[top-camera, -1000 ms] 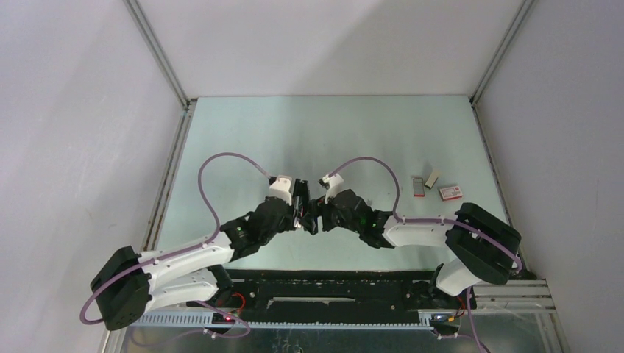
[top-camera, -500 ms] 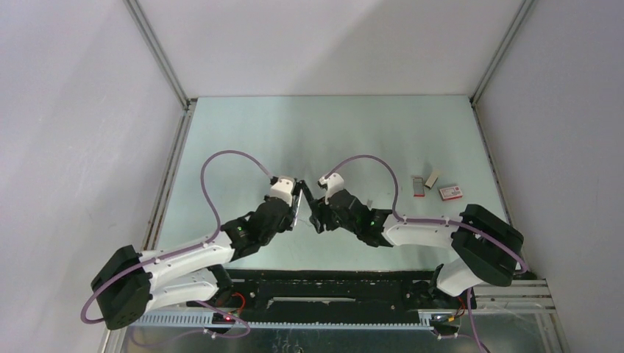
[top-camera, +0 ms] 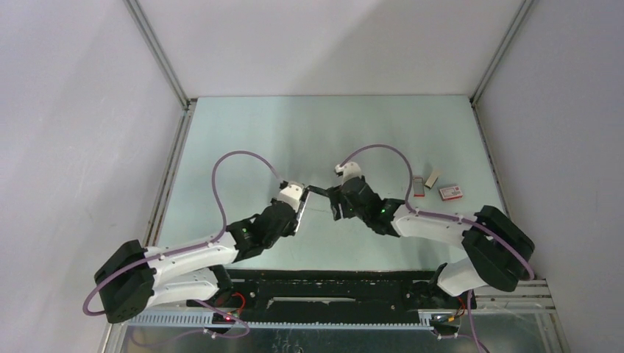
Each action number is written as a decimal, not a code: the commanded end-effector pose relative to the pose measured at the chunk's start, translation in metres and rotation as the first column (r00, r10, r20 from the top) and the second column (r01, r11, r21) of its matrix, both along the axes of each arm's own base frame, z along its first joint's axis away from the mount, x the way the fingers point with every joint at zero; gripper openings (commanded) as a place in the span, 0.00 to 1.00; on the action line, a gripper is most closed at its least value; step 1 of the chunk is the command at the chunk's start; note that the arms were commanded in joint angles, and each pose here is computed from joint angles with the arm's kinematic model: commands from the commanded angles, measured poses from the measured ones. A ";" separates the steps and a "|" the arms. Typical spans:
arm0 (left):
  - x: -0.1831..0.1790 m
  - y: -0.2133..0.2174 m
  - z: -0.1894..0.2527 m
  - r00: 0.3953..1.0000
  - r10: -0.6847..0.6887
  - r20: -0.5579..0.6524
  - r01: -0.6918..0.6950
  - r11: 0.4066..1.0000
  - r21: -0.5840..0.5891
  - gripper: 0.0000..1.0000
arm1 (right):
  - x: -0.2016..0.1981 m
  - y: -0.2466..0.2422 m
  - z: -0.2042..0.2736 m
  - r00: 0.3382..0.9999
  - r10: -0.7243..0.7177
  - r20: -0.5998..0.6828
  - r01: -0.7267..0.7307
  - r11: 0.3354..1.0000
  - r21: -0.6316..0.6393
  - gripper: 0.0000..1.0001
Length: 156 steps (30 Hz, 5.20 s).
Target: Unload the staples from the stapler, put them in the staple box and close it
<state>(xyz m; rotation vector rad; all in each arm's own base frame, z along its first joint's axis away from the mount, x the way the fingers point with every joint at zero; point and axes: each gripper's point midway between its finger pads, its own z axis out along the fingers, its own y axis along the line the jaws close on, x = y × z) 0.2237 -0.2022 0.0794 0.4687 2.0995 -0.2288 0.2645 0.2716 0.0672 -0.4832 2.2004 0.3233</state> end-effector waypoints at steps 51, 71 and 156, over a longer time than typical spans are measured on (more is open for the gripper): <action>-0.047 -0.127 0.031 0.950 -0.298 -0.097 0.175 0.760 -0.626 0.00 | 0.019 0.013 0.100 0.982 0.185 -0.046 -0.142 0.871 0.470 0.80; -0.037 -0.117 0.072 0.961 -0.276 -0.024 0.139 0.556 -0.820 0.00 | -0.007 0.005 0.121 0.993 0.000 -0.119 0.086 0.692 0.716 0.64; -0.019 0.072 0.069 0.908 0.418 -0.037 -0.368 0.750 -0.550 1.00 | 0.233 0.112 -0.015 0.928 -0.185 -0.324 0.262 0.941 0.212 0.20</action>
